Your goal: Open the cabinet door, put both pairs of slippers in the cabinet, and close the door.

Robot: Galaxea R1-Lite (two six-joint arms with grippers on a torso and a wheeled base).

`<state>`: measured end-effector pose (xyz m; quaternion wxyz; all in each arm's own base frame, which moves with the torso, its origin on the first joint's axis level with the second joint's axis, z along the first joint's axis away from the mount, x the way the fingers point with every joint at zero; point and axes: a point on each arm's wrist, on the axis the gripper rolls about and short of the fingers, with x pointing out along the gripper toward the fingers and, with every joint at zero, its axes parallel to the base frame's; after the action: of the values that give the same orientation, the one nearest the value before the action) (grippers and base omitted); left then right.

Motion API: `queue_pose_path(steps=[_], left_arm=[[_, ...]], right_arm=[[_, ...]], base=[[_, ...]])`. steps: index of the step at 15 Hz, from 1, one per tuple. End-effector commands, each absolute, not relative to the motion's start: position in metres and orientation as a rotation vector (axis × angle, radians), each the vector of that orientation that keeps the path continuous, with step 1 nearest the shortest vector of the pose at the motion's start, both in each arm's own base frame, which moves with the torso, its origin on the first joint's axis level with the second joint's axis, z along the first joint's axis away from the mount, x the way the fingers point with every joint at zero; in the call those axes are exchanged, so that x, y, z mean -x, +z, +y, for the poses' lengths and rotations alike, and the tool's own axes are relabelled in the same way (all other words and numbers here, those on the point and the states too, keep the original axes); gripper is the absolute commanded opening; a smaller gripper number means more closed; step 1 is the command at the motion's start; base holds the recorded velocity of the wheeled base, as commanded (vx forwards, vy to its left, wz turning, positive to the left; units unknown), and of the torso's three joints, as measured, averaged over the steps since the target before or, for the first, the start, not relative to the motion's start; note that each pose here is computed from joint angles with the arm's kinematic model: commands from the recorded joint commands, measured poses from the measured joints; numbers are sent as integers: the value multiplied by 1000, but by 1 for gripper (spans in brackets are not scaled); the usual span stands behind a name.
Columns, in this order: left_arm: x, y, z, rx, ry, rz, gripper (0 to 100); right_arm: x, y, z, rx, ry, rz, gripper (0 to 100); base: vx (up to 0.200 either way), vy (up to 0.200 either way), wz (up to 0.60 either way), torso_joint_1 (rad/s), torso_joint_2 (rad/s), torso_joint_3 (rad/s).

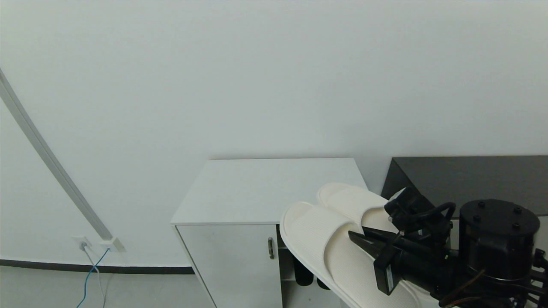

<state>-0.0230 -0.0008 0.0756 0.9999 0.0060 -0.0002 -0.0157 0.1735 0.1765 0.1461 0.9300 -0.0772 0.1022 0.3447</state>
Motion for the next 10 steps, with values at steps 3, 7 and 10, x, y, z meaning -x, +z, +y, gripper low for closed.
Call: queue_pose_path(steps=[3,7,10], left_arm=[[23,76,-1,-12,-32,1,0],[23,76,-1,-12,-32,1,0],[23,76,-1,-14,-32,1,0]], right_arm=[[-173,145,177,160,709,212,0],[-173,144,177,163,710,216,0],[-173,144,177,161,709,215,0]], base=[[0,0,0,0,0,0],[0,0,0,-140,321,168],[0,0,0,-142,328,175]])
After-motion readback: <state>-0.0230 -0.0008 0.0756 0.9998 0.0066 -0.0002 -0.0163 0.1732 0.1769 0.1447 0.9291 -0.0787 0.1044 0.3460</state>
